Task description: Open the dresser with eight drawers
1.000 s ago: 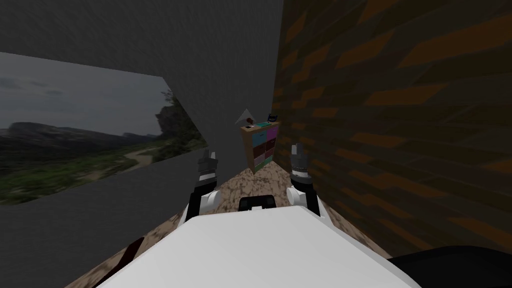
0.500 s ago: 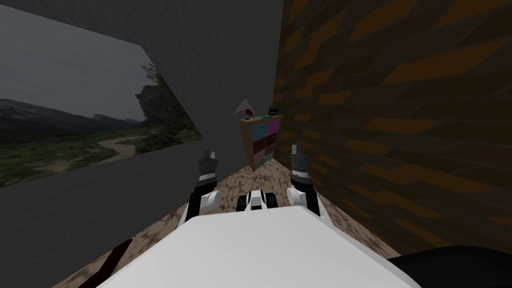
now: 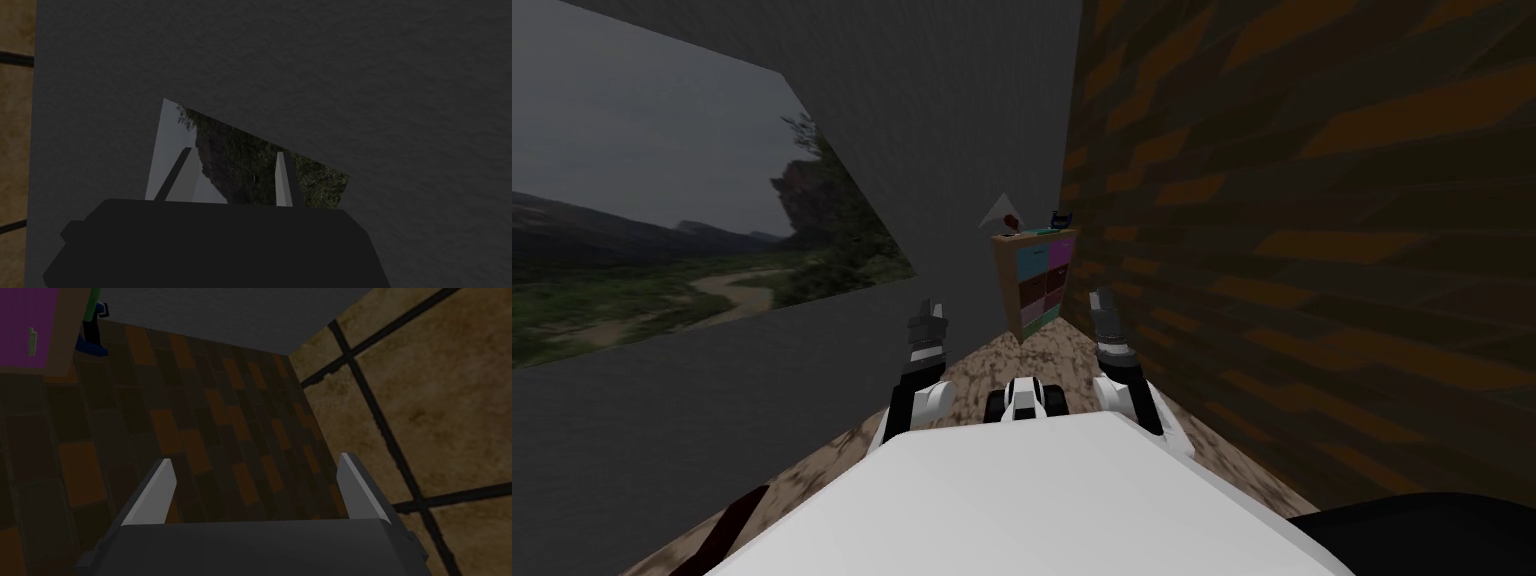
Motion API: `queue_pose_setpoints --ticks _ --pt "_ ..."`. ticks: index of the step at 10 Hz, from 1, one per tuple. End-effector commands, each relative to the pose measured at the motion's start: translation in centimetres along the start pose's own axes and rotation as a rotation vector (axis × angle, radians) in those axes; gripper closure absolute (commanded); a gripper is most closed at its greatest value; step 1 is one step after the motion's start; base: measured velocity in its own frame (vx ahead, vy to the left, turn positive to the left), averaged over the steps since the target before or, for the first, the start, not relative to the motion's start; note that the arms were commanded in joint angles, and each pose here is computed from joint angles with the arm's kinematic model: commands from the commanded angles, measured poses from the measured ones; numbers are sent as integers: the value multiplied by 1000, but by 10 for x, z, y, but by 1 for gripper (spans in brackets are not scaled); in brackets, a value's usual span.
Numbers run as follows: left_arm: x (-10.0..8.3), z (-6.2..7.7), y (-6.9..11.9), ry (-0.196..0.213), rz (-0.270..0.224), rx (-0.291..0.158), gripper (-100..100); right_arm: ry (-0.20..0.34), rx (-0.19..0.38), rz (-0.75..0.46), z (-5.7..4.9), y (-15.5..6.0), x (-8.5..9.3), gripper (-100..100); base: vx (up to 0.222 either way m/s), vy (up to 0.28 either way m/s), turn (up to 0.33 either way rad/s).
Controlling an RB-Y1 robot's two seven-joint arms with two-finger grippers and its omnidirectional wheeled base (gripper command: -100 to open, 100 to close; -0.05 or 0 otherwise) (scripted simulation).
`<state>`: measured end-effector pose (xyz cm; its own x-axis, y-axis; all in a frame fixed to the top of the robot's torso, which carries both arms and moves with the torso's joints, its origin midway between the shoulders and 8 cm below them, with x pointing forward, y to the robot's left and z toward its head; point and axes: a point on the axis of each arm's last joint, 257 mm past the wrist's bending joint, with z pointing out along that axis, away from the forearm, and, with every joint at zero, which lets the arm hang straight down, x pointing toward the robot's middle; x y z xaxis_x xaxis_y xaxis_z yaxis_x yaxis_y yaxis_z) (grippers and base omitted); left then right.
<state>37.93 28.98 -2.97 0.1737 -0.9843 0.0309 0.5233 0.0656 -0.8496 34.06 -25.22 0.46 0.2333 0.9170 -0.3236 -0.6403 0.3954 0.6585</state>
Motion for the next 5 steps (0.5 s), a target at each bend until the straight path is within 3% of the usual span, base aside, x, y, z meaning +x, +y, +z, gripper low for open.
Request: queue_pose_setpoints --ticks 1,5 --pt "0 0 0 0 0 0 0 76 -11 -133 -1 -7 6 -100 77 54 -2" --pt "0 0 0 0 0 0 0 149 -33 -315 -2 -17 10 -100 71 55 -1"
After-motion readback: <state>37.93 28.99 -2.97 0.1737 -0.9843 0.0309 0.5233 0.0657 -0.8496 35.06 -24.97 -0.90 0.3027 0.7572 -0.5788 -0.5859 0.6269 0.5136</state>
